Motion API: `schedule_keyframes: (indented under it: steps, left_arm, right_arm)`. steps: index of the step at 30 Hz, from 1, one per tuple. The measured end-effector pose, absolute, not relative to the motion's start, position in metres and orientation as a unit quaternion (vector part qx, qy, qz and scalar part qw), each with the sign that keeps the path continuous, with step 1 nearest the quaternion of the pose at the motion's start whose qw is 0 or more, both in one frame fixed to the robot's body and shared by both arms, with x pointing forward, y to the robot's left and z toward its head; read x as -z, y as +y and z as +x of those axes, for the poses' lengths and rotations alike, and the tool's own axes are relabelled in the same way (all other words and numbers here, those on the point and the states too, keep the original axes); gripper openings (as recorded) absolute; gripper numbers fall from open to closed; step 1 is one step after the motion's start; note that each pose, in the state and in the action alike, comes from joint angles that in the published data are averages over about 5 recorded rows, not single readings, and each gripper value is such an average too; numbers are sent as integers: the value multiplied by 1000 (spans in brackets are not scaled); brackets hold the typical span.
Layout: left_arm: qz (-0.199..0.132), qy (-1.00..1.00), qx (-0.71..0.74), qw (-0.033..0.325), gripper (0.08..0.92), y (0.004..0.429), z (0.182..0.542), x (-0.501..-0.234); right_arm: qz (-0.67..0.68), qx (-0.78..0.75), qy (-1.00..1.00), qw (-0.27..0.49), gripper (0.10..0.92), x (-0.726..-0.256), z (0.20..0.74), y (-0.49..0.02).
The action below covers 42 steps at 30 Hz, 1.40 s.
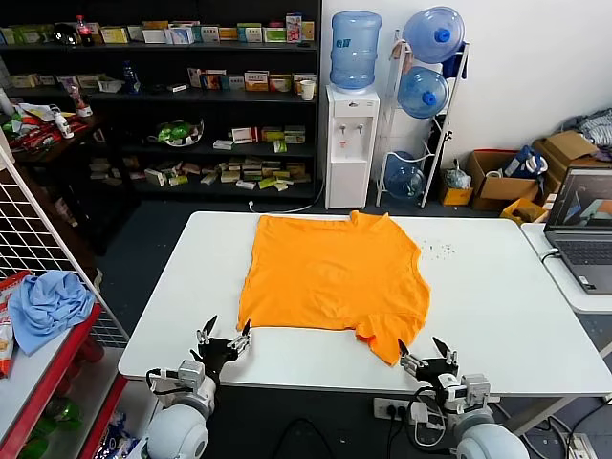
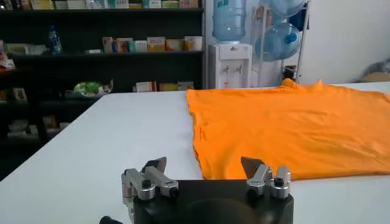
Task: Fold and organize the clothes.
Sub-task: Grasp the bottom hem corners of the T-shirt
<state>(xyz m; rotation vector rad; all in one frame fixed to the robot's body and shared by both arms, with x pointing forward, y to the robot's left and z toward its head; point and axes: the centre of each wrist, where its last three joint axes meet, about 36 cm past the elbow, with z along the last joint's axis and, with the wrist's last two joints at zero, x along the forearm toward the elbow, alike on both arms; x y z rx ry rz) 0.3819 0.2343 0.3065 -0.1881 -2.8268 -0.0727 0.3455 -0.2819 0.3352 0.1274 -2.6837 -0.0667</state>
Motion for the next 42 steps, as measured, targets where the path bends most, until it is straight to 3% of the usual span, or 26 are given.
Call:
schedule_keyframes:
  steps: [12, 17, 37, 42]
  left_arm:
    - [-62, -983, 35, 170, 823, 231, 395, -301]
    - [-62, -981, 40, 177, 806, 231, 401, -298]
    - [-78, -978, 47, 188, 247, 232, 395, -289]
    - [-82, -978, 50, 185, 121, 233, 389, -291]
  right_arm:
    - [40, 24, -971, 236, 820, -325, 359, -268]
    - [36, 24, -970, 240, 723, -321, 363, -264]
    - [31, 13, -968, 247, 154, -318, 361, -258]
    - [31, 7, -970, 241, 125, -320, 357, -262]
